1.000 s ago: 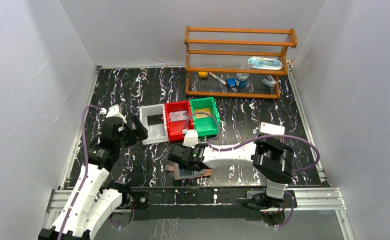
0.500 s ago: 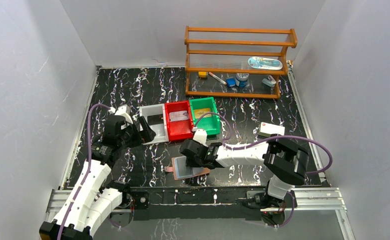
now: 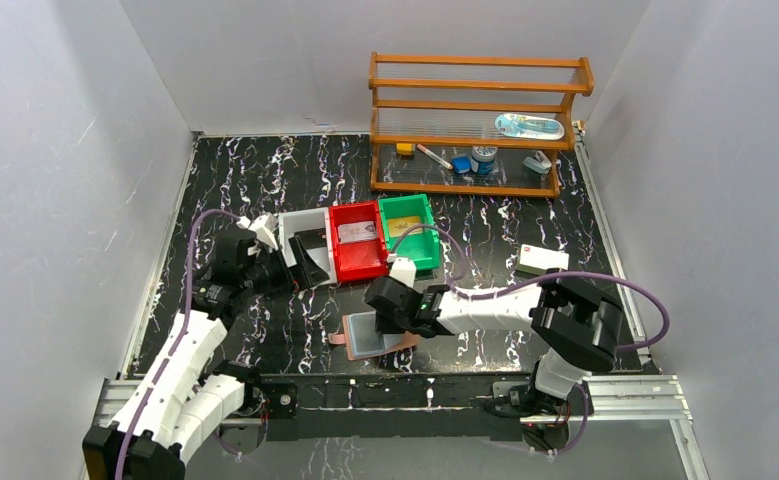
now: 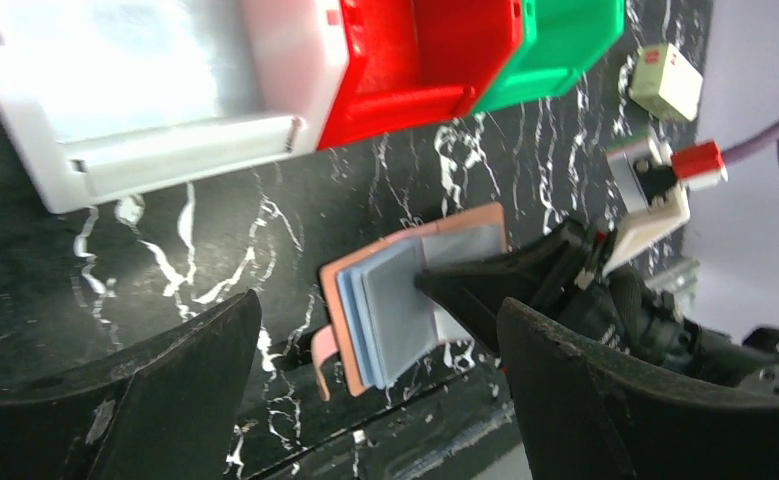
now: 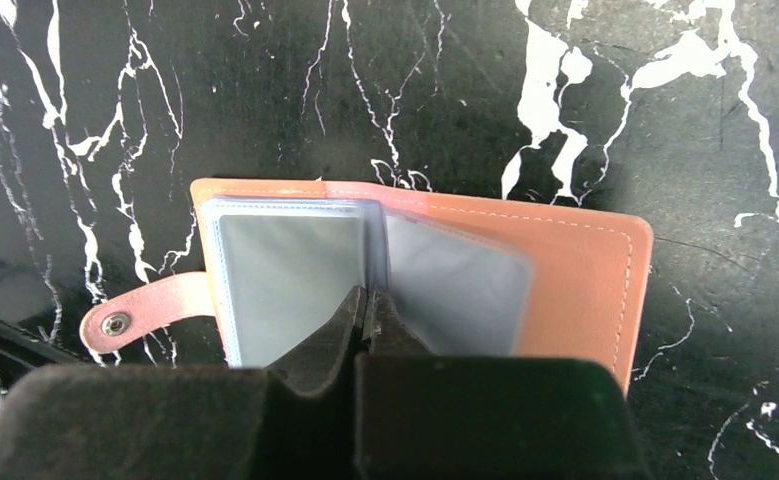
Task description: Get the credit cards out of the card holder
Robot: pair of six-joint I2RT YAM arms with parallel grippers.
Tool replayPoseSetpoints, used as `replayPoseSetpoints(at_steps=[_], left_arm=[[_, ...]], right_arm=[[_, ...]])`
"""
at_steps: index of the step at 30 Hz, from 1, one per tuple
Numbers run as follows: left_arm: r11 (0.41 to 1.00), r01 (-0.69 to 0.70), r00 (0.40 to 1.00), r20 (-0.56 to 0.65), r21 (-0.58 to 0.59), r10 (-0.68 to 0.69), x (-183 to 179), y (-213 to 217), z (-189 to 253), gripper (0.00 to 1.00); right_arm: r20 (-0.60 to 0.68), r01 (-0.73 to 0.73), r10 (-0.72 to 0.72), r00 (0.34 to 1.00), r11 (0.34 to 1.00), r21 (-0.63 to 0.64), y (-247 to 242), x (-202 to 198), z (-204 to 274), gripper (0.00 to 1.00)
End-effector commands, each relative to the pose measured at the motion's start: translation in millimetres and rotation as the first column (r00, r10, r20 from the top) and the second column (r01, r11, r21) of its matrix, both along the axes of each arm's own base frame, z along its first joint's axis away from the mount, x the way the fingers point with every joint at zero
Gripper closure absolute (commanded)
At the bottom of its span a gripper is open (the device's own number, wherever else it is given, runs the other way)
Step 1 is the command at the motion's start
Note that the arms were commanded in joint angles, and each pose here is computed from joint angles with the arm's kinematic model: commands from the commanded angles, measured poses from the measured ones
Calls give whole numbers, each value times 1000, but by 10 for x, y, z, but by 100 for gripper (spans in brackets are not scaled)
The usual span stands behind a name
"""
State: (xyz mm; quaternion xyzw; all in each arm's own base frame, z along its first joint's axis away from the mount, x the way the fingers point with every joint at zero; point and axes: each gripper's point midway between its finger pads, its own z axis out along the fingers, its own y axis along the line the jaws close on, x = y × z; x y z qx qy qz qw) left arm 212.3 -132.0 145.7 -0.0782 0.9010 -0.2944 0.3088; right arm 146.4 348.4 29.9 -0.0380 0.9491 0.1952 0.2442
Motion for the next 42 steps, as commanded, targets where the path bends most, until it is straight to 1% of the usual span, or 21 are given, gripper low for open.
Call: replayPoseSetpoints(at_steps=[1,3,5,8,15,21,24,26,28,29,32,34,35,36,37,39,42], left_arm=[[982,121,988,-75,-147,-133,-226,-259,-38,14],[975,143,983,-89,-170,-159,-268,-299,-74,16],[964,170,976,-96,-206,-193,-298,-359,-84,19],[951,193,969,-107,-240,-224,-293,-421,-66,23],[930,242,950,-126,-277,-285,-355,-557,-105,29],[931,276,940,-134,-240,-314,-415,-690,-178,30],[930,304,925,-168,-204,-340,-467,-803,-334,31],[933,318,916,-201,-168,-349,-494,-866,-438,36],[941,313,918,-212,-130,-335,-494,-901,-519,39],[941,312,918,-214,-130,-334,-491,-923,-541,40],[945,307,906,-269,-111,-326,-518,-967,-742,46],[945,303,902,-283,-123,-326,-545,-1019,-840,50],[953,288,903,-307,-91,-302,-550,-987,-942,53],[962,259,909,-315,-84,-272,-525,-978,-1005,55],[964,243,919,-292,-113,-265,-512,-1022,-992,58],[960,251,919,-281,-120,-275,-503,-1044,-966,58],[952,275,903,-305,-132,-303,-561,-1082,-995,60]], right_arm=[[-72,16,-7,997,991,131,-11,-36,-43,100],[-102,23,0,995,975,221,2,-53,-54,100],[-121,50,-18,993,962,268,-45,-33,-64,100],[-167,100,-51,985,949,298,-149,-1,-115,100],[-198,153,-92,976,935,319,-279,-16,-208,100],[-224,182,-116,968,936,302,-343,-42,-298,100],[-227,193,-127,966,935,298,-361,-47,-330,100],[-228,196,-130,965,935,296,-364,-42,-339,100],[-230,199,-134,964,935,292,-367,-41,-348,100],[-234,203,-137,962,936,288,-379,-47,-362,100],[-234,222,-157,959,933,284,-419,-32,-378,100],[-237,222,-156,959,932,286,-414,-23,-378,100],[-242,232,-162,957,927,296,-401,-14,-358,100],[-246,234,-161,956,923,305,-380,-9,-336,100],[-247,235,-163,955,925,298,-385,-5,-341,100],[-251,224,-152,956,930,290,-382,-11,-355,100],[-258,231,-156,954,928,293,-386,-15,-374,99]])
